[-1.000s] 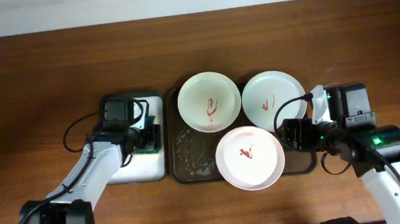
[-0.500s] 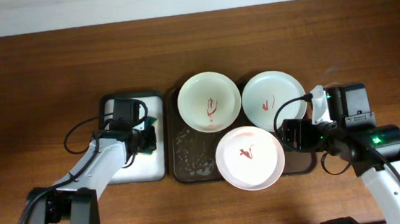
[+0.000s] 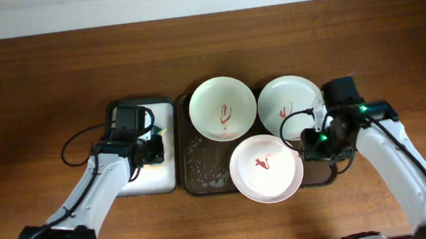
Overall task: Clean dirty plates on tray and stack at the side
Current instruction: 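Move left gripper to the green sponge and right gripper to the pink plate, then grasp the sponge with left gripper and the pink plate rim with right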
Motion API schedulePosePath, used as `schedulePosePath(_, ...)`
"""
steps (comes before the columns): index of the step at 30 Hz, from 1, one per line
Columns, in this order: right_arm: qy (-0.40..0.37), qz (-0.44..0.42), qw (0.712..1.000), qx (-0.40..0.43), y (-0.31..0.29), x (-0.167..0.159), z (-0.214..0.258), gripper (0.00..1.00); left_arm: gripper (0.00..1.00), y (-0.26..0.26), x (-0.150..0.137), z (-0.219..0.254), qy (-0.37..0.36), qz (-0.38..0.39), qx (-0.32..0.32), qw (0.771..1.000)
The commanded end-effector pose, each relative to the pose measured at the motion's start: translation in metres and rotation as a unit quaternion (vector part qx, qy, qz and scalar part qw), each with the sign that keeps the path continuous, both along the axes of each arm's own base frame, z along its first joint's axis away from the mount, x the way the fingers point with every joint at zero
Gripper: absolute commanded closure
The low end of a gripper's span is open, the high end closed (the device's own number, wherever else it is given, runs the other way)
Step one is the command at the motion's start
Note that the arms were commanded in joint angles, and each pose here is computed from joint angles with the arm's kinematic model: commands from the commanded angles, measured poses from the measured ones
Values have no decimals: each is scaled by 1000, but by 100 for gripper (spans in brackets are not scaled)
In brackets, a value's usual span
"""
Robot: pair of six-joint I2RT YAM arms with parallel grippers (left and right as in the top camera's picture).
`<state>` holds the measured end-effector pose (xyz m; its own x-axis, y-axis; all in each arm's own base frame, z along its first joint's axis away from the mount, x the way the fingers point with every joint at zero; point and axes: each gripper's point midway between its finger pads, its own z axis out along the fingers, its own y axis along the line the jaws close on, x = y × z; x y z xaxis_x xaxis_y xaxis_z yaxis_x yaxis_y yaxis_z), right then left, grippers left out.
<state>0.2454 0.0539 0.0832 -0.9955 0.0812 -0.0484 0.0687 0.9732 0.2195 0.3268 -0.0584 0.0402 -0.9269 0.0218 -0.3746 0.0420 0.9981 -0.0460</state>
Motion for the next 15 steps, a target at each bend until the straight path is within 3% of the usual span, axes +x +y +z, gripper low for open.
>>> schedulePosePath(1, 32, 14, 999, 6, 5, 3, -17, 56, 100, -5, 4, 12, -10, 6, -17, 1000)
schedulePosePath(3, 56, 17, 998, 4, 5, 1, -30, 56, 100, -5, 4, 12, -10, 6, -17, 1000)
schedulePosePath(8, 91, 39, 995, 18, 10, 0, -55, 73, 100, -6, 4, 12, -9, 5, -20, 1000)
schedulePosePath(11, 105, 39, 994, 17, 10, -2, -67, 77, 100, -7, 4, 12, -9, 4, -22, 1000)
schedulePosePath(15, 105, 39, 993, 28, 13, -1, -71, 93, 100, -7, 4, 12, -9, 4, -22, 1000)
